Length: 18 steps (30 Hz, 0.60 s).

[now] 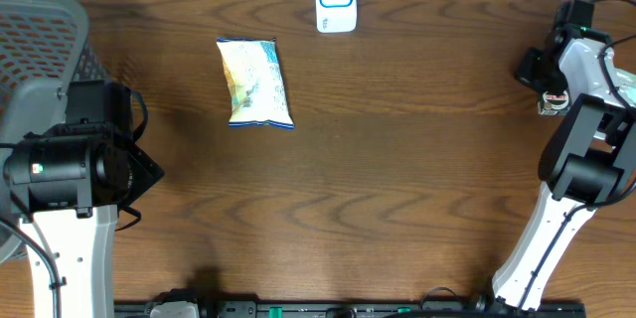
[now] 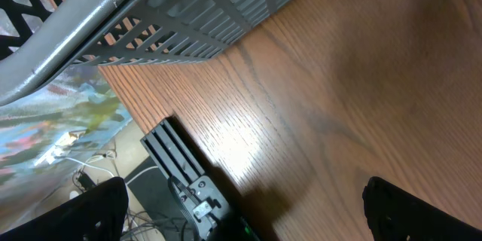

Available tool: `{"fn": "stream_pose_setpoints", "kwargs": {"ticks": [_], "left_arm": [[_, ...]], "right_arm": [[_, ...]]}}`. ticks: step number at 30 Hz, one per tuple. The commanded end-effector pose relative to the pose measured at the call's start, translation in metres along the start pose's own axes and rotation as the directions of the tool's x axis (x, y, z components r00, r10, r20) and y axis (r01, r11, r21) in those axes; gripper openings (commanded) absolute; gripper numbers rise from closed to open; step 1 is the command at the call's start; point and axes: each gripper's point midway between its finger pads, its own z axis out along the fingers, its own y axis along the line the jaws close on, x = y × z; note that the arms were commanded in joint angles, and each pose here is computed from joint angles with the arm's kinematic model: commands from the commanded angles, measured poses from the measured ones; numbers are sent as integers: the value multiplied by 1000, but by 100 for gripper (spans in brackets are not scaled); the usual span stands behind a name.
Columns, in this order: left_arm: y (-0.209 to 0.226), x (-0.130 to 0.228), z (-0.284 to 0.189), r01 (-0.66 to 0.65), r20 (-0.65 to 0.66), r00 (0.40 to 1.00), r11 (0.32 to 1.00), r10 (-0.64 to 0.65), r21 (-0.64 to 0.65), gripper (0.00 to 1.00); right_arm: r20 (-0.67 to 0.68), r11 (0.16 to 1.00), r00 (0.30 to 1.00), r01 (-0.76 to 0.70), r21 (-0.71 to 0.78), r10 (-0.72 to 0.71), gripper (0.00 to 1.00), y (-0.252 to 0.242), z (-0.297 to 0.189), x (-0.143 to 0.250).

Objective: Scan the item barcode
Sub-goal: 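Carry the green tin to the far right and release it, then move the right gripper over to the white snack bag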

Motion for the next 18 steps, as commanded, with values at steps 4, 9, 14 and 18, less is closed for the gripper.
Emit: {"fn": "stream_pose_setpoints", "kwargs": {"ticks": [4, 9, 14, 18], "left_arm": [[2, 0, -1, 16, 0, 1000, 1000, -16, -4, 98], [2, 0, -1, 16, 0, 1000, 1000, -16, -4, 98], [2, 0, -1, 16, 0, 1000, 1000, -16, -5, 98], [2, 0, -1, 16, 0, 1000, 1000, -16, -5, 98]], "right_arm": [[-37, 967, 998, -42, 252, 53, 9, -67, 5, 13], [-55, 940, 997, -36, 340, 59, 13, -94, -6, 15], [-73, 937, 996, -30, 347, 59, 15, -96, -27, 12], [-95, 976, 994, -31, 216, 52, 17, -65, -48, 8]]}}
